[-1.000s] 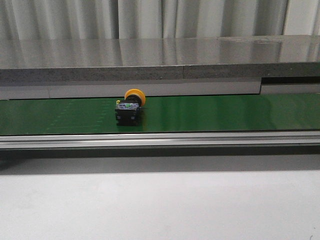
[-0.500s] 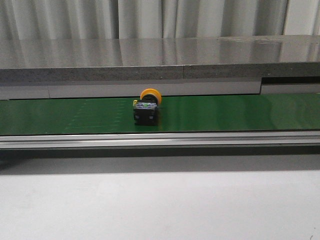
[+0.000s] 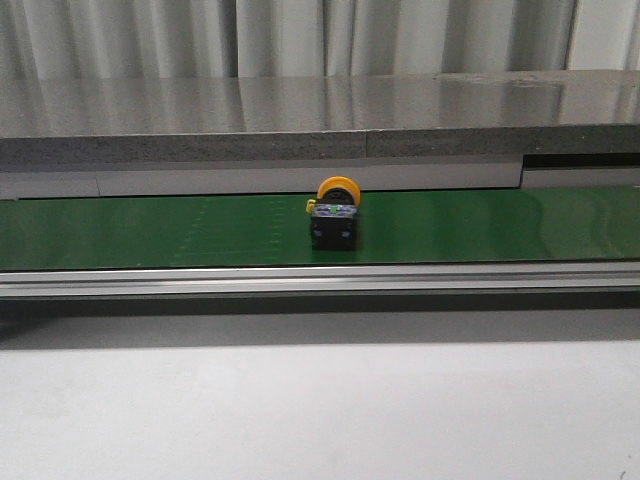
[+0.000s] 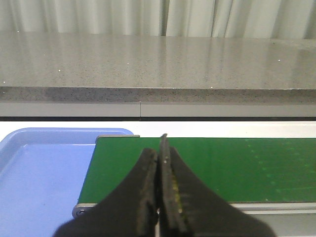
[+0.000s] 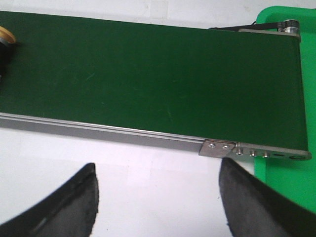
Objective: Move button from left to right
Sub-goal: 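Release the button and retract the left gripper as the belt carries it, then lower the right gripper onto the arriving button and grasp it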
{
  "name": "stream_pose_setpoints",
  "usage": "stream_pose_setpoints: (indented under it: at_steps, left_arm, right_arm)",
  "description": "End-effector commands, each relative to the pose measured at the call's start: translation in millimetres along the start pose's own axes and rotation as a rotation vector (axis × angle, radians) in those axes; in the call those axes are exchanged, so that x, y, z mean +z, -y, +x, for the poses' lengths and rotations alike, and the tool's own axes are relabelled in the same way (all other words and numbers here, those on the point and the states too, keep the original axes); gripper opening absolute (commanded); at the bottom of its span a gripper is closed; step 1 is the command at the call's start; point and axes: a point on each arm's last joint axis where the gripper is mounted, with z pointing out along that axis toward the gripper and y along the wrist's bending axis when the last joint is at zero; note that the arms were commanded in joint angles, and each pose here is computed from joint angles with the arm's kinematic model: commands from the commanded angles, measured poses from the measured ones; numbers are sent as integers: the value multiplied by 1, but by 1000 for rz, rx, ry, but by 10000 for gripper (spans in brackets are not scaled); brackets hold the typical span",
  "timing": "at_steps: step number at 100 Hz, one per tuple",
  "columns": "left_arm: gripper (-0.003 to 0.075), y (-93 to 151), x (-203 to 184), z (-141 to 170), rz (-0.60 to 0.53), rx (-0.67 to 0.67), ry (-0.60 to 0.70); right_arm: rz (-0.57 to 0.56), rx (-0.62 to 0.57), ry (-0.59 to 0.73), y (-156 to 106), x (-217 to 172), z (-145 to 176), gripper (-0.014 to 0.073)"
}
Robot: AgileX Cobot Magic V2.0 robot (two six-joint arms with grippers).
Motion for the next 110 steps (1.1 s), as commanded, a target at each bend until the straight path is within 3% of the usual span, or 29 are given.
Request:
stream_pose_setpoints:
  at_steps: [1, 24, 50, 110]
  left_arm:
    - [-20, 0, -1, -16, 0, -13, 100]
    - [-20, 0, -1, -16, 0, -13, 100]
    - [-20, 0, -1, -16, 0, -13, 100]
    - [-20, 0, -1, -16, 0, -13, 100]
  right_arm:
    - [-1, 8, 128, 0, -8, -18, 574]
    - [-73, 119, 194, -5, -4, -26, 574]
    - [-102, 173, 116, -8, 30, -45, 574]
    - [-199, 78, -80, -57, 124, -70, 574]
